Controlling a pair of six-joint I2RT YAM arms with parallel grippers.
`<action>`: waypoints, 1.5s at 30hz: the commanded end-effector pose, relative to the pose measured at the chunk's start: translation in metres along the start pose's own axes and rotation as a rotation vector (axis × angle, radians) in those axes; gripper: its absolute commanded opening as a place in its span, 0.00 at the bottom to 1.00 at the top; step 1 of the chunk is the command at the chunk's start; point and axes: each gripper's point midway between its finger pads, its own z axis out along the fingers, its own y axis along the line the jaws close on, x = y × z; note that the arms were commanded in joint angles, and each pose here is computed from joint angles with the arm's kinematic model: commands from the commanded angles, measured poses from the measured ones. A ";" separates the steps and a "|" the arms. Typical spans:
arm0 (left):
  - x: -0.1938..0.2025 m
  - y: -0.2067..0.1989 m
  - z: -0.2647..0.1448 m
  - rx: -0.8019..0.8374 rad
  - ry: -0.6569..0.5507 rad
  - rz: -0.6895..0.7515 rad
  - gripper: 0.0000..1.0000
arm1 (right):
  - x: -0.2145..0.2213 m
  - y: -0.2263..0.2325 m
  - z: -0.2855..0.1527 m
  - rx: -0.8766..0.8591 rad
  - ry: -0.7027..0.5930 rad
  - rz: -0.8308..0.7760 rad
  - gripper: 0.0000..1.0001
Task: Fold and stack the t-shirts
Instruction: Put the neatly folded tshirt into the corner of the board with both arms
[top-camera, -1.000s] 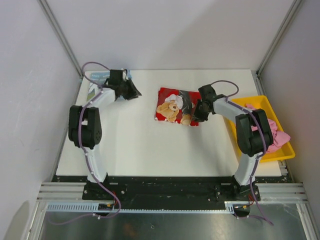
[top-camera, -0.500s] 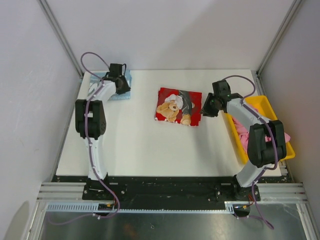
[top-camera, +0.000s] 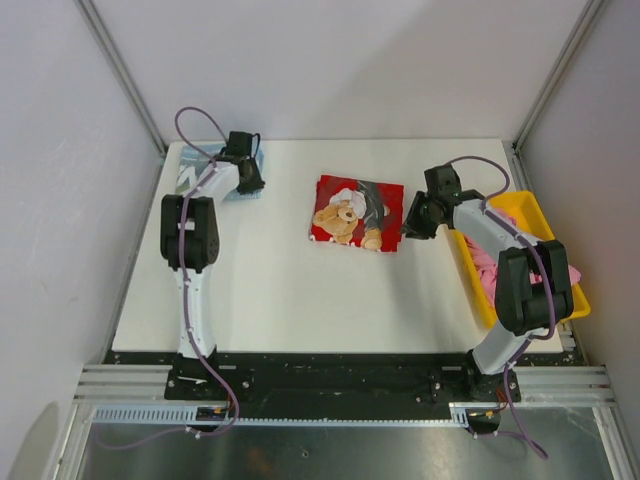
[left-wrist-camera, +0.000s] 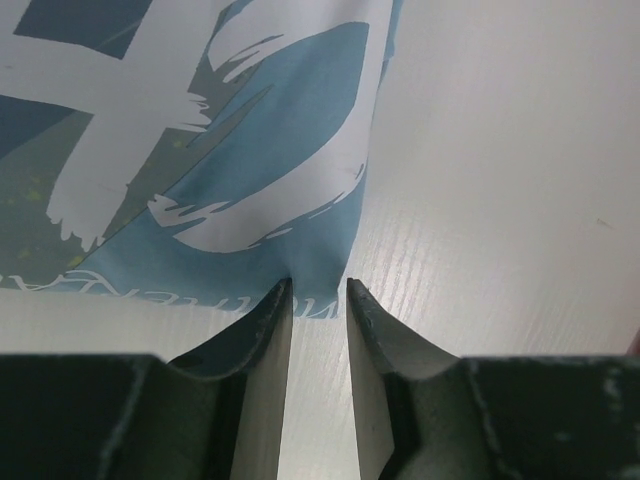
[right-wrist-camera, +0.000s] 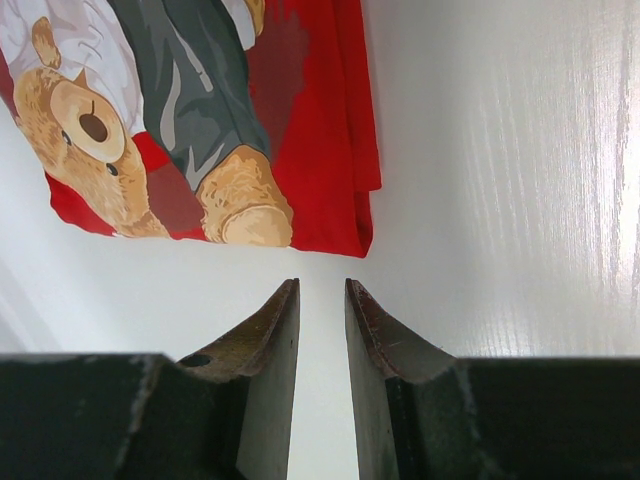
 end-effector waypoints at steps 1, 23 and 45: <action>-0.017 -0.010 -0.003 -0.006 -0.052 0.036 0.32 | -0.005 0.005 -0.008 -0.031 -0.022 -0.014 0.30; 0.001 -0.008 0.002 -0.085 -0.011 0.018 0.03 | 0.012 -0.007 0.000 -0.031 -0.002 -0.008 0.34; 0.019 -0.024 -0.018 -0.012 0.031 0.031 0.00 | 0.026 -0.010 0.061 -0.001 -0.076 -0.004 0.33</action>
